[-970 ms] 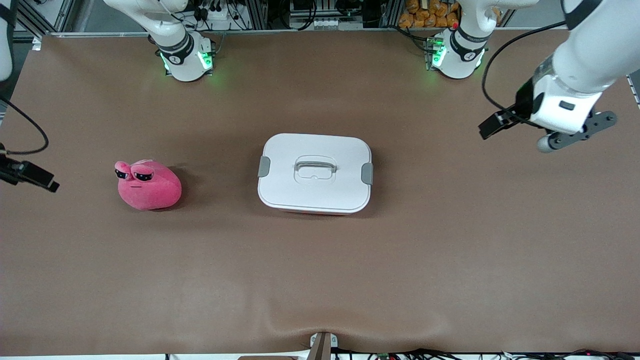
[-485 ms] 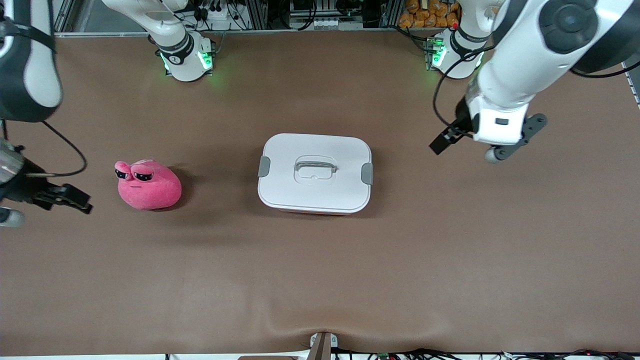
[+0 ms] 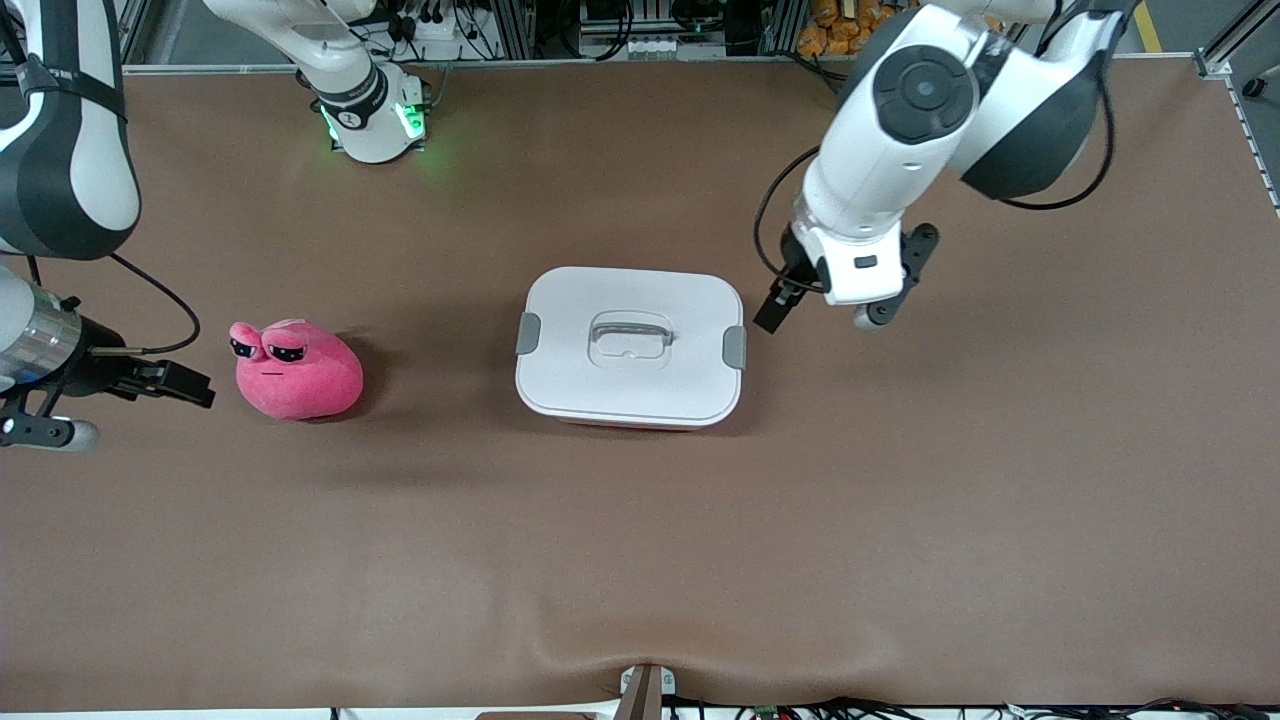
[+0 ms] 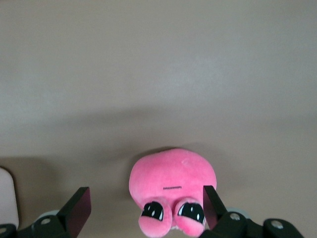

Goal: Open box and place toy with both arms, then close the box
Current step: 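Grasp the lid handle with the left gripper while the right gripper reaches the toy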

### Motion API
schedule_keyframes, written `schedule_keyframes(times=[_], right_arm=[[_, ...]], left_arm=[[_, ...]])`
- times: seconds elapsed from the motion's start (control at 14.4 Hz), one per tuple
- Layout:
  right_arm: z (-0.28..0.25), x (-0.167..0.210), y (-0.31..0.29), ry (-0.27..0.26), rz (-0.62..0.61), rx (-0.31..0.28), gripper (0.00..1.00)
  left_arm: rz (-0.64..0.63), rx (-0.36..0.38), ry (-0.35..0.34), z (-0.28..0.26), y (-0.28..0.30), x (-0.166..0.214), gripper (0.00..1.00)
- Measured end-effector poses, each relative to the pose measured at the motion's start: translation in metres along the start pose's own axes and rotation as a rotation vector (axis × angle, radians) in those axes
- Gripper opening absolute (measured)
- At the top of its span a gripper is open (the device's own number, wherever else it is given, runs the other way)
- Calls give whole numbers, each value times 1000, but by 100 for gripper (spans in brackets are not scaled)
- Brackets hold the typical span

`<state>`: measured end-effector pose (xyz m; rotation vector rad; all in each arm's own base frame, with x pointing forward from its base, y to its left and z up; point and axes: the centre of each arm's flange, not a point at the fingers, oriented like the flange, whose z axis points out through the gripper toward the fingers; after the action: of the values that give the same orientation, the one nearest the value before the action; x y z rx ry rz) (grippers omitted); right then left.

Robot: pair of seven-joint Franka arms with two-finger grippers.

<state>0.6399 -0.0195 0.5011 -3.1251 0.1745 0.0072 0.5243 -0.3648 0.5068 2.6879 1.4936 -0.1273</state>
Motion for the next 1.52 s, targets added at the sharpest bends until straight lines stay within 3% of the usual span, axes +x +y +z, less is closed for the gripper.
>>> schedule_keyframes(times=[0.42, 0.62, 0.76, 1.32, 1.52], right_arm=[[2, -3, -14, -17, -21, 10, 100], [9, -15, -16, -121, -28, 3, 100], [12, -20, -25, -157, -44, -1, 100], [11, -22, -30, -163, -53, -3, 100], [10, -21, -30, -161, -52, -3, 100]], left_arm=[[-227, -30, 23, 47, 21, -56, 98], [-342, -53, 22, 64, 27, -74, 93], [-392, -55, 43, 76, 28, -92, 92], [-525, -111, 120, 128, 31, -160, 87], [-538, -135, 131, 142, 32, -175, 80]])
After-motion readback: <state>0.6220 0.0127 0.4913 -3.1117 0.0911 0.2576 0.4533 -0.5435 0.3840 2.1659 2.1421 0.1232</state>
